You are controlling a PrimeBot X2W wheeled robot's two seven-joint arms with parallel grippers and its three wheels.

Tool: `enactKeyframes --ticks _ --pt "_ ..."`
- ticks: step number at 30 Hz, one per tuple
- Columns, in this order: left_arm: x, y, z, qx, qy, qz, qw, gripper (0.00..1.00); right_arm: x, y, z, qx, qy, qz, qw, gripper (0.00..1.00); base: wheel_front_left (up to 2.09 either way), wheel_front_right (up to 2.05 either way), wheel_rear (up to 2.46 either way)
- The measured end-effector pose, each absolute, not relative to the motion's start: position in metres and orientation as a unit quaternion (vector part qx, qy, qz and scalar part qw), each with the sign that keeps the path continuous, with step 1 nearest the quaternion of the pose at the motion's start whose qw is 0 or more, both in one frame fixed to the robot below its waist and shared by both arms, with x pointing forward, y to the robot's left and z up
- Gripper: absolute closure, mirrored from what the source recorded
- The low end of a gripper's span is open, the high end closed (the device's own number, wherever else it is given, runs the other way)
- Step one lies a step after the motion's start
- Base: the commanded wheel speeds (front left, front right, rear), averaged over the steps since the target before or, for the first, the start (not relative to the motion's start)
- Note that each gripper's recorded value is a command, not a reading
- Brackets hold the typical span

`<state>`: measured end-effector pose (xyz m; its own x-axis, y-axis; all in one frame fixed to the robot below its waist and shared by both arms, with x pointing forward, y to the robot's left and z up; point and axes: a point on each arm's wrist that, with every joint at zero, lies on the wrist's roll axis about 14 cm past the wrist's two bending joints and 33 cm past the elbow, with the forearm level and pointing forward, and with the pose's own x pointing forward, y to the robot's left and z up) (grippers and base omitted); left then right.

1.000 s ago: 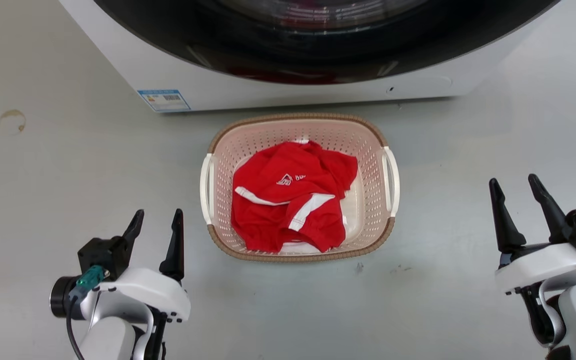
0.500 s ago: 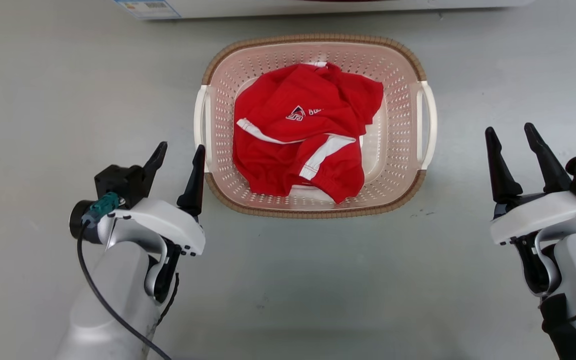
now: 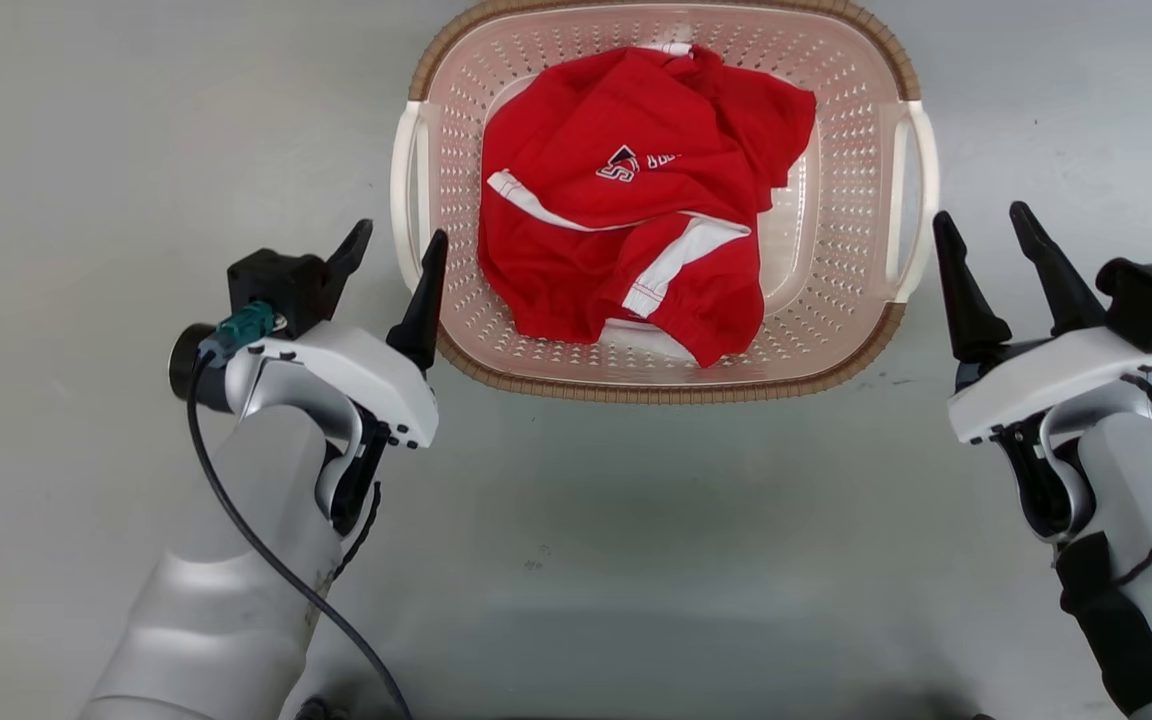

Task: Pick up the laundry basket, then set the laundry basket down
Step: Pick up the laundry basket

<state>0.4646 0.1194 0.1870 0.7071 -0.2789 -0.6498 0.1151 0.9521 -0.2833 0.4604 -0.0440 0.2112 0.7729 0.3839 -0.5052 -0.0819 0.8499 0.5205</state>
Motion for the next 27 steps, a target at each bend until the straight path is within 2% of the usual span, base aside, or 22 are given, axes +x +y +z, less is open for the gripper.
enactKeyframes --ticks 11,27 --pt "0.473 0.117 0.162 -0.098 0.393 -0.126 0.905 0.0 0.466 -0.014 0.19 0.274 0.342 0.156 0.885 0.0 0.0 0.0 0.0" --pt "0.48 0.12 0.135 -0.087 0.422 -0.131 0.893 0.0 0.472 -0.008 0.169 0.291 0.366 0.155 0.87 0.0 0.0 0.0 0.0"
